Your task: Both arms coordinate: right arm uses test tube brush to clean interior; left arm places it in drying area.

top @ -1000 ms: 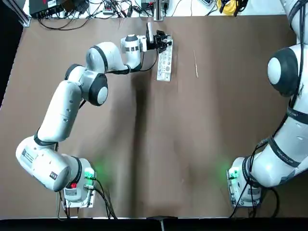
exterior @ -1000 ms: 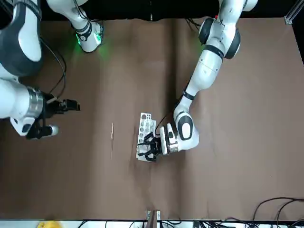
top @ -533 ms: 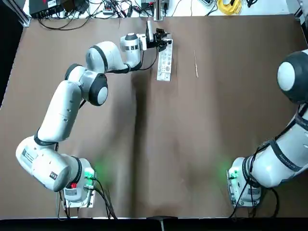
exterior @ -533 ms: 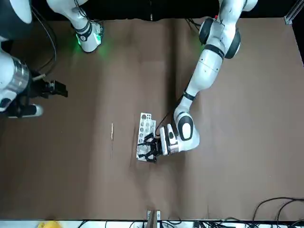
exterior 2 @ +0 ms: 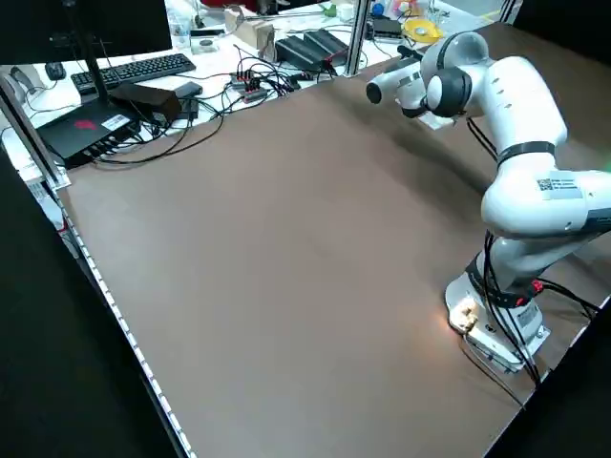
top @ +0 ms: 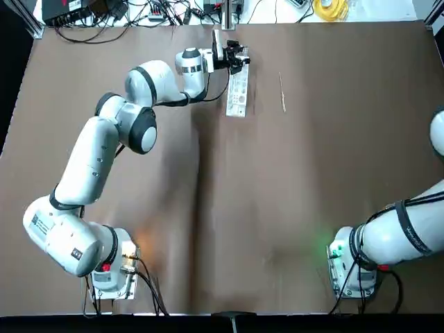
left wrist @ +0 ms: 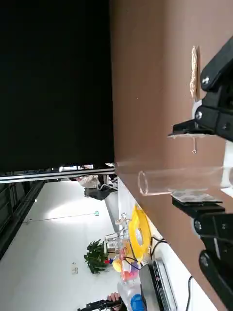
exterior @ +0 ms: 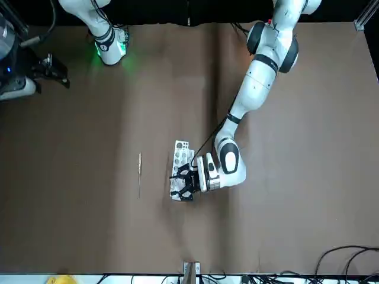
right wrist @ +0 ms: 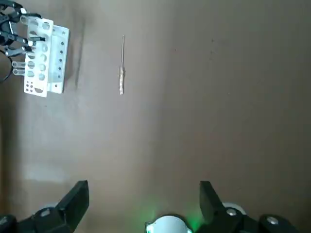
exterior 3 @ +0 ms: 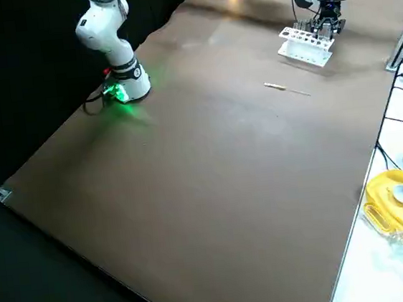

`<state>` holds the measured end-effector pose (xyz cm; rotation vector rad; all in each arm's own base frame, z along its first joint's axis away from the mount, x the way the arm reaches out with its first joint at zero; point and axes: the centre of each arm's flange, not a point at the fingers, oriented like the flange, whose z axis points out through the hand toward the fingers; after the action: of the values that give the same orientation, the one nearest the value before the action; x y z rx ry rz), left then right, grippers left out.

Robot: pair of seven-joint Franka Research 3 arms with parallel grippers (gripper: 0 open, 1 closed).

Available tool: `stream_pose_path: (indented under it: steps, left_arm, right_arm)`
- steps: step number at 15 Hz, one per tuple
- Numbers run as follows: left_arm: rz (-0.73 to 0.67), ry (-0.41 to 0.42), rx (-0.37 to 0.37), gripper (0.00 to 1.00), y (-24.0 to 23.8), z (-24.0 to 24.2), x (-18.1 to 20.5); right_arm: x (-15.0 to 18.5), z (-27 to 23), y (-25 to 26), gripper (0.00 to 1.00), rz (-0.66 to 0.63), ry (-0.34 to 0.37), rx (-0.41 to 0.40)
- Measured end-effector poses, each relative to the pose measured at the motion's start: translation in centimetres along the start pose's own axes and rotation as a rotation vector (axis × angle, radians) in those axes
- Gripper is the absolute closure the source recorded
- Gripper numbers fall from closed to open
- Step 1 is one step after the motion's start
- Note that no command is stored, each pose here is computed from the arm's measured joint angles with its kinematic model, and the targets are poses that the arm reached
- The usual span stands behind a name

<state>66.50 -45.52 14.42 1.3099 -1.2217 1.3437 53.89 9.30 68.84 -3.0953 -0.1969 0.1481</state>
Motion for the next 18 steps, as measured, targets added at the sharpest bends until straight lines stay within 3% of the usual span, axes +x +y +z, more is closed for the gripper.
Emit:
stream_pose_path:
  steps: [4,8,18]
  left_arm:
    - [-0.004,-0.004,-0.004,0.44,0.4,0.2,-0.6]
    - [-0.004,-0.008,-0.003,0.46,0.4,0.0,-1.1]
    - [0.001,-0.013,0.0,0.59,0.2,-0.2,-1.1]
  right_arm:
    - [-0.5,0.6,0.0,0.0,-0.019,0.008,-0.024]
    - [-1.8,2.5,0.2,0.0,-0.036,0.064,-0.057]
    - [-2.6,3.1,1.9,0.0,-0.026,0.07,-0.059]
